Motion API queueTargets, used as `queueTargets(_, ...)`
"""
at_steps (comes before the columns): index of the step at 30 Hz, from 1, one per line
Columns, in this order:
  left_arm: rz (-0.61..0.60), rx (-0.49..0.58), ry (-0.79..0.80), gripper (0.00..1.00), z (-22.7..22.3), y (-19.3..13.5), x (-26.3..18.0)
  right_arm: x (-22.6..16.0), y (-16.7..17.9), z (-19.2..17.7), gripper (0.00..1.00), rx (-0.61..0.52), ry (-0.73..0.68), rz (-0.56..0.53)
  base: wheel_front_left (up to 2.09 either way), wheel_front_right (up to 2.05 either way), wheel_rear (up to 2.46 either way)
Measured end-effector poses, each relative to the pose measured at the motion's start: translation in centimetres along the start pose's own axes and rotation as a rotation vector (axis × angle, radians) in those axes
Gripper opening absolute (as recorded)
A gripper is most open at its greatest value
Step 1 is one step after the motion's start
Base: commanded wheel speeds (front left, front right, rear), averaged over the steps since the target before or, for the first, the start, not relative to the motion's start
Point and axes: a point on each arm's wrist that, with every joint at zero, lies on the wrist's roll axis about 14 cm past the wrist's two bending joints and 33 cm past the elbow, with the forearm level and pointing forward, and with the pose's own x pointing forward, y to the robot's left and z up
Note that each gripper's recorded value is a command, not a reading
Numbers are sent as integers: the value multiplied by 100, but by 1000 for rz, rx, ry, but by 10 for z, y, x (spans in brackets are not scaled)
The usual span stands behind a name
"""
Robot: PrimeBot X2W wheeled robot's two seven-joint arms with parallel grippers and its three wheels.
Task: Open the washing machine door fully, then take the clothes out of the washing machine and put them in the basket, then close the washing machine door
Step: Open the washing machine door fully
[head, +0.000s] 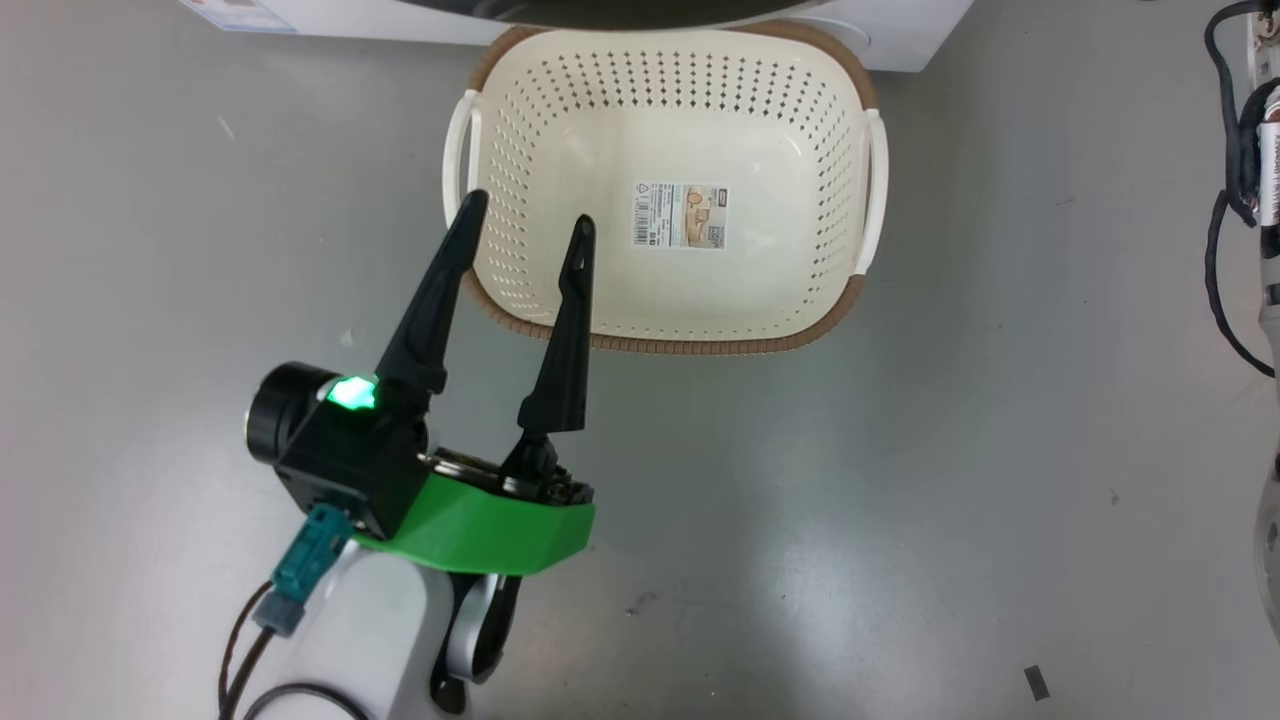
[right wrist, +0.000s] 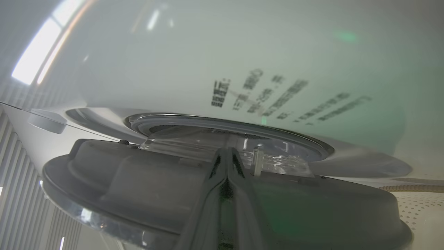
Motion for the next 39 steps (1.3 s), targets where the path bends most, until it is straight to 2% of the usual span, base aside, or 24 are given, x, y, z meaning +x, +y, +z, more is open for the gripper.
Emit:
queueTargets(15, -13, -3, -14, 100, 6, -6, 1, -1, 9, -24, 0, -13, 79, 5, 0, 0, 0)
queueTargets(39, -12, 3, -60, 100, 32, -13, -4, -34, 22, -69, 0, -26, 147, -43, 0, 0, 0)
